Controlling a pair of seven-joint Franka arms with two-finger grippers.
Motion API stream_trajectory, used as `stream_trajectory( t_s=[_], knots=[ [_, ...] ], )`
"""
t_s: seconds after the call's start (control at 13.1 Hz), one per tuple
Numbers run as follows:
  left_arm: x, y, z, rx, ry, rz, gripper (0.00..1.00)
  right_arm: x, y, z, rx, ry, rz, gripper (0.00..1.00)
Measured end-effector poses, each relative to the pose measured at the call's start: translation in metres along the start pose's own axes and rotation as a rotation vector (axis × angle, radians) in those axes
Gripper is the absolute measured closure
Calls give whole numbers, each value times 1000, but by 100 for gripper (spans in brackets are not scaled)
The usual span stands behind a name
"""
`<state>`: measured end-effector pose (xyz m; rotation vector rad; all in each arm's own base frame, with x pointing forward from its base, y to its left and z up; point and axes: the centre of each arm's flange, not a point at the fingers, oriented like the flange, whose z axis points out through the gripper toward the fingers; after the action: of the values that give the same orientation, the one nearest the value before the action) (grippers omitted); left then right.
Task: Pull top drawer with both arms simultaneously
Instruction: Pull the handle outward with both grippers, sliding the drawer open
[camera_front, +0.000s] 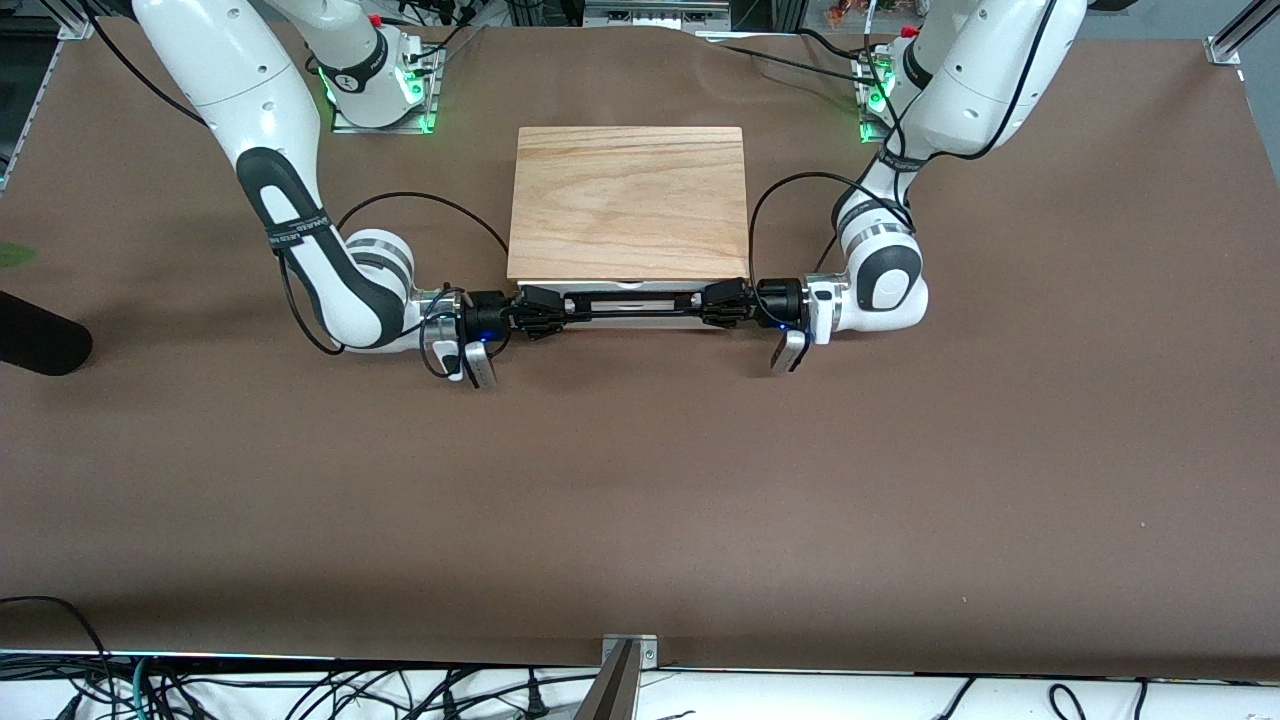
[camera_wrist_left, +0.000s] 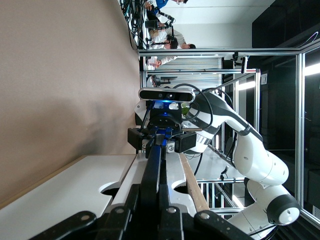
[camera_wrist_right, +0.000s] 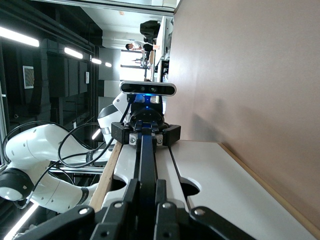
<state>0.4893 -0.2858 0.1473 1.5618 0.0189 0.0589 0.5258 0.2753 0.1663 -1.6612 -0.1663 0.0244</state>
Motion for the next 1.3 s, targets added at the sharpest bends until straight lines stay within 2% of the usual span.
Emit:
stream_trajectory(
  t_s=[0.69, 1.3],
  knots=[
    [1, -2, -2, -8, 35, -8, 82, 13, -2, 1, -13, -29, -1, 82],
    [16, -3, -4, -13, 58, -14, 82, 37, -7, 2, -36, -45, 30, 82]
  ],
)
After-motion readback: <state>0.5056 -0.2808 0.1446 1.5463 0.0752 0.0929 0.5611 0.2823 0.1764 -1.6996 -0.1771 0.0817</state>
